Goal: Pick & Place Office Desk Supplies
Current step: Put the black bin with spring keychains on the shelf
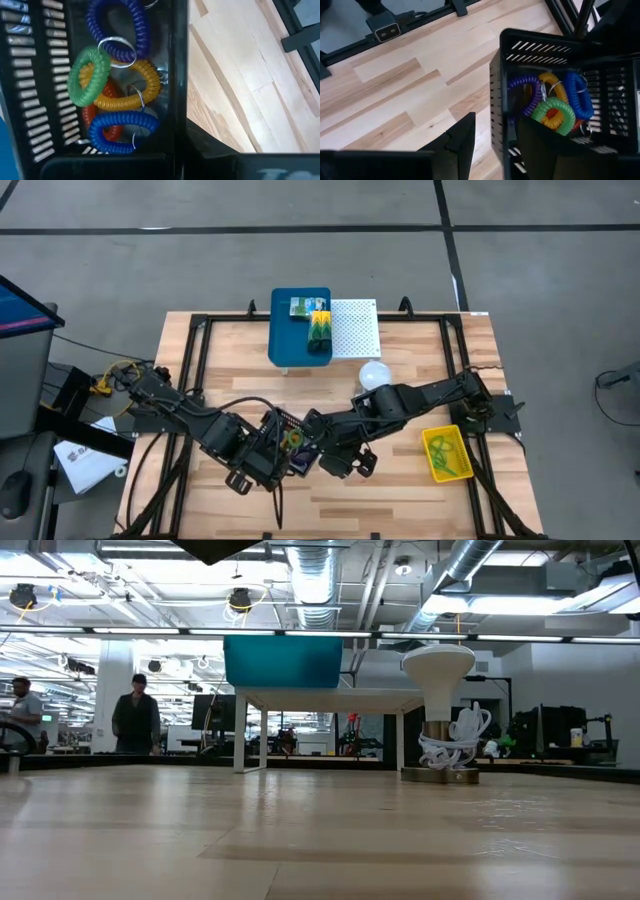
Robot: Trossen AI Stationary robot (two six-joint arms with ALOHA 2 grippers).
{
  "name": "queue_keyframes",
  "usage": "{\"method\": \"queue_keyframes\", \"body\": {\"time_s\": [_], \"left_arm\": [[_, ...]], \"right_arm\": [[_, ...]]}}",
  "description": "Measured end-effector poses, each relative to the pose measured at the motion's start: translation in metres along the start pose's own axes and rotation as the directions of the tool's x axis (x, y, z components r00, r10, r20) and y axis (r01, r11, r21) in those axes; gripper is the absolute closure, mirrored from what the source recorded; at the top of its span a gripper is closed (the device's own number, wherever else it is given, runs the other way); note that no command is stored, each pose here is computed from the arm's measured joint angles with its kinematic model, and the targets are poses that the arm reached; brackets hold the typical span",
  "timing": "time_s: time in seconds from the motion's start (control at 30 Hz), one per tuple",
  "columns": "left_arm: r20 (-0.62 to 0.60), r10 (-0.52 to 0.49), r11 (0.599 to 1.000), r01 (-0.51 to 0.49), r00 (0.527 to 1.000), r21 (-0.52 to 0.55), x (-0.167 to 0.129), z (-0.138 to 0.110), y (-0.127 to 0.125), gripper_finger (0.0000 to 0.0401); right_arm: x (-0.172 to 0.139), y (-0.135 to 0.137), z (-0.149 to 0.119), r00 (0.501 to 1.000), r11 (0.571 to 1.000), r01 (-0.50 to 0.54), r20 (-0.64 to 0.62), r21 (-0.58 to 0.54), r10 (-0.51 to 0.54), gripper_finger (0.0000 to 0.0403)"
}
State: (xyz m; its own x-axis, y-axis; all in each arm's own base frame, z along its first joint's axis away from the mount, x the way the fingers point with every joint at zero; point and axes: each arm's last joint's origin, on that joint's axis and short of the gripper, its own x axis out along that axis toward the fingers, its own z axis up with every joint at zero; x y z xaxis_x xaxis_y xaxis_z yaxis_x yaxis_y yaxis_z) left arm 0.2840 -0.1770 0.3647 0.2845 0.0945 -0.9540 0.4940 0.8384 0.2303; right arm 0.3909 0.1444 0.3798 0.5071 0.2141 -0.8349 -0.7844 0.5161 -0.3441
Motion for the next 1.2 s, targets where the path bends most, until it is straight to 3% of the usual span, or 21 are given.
{"method": "queue_keyframes", "body": {"time_s": [0.73, 1.2], "left_arm": [[0.013, 0.0, 0.999, -0.001, 1.0, 0.041, -0.013, -0.008, -0.01, 0.0401], [0.03, 0.018, 0.998, -0.02, 0.999, 0.051, -0.02, -0.013, -0.007, 0.0401]], "right_arm": [[0.007, 0.0, 0.0, 1.0, 1.0, -0.007, -0.024, -0.011, 0.007, 0.0269], [0.002, -0.007, 0.004, 0.998, 0.997, 0.062, 0.02, -0.044, -0.061, 0.0269]]}}
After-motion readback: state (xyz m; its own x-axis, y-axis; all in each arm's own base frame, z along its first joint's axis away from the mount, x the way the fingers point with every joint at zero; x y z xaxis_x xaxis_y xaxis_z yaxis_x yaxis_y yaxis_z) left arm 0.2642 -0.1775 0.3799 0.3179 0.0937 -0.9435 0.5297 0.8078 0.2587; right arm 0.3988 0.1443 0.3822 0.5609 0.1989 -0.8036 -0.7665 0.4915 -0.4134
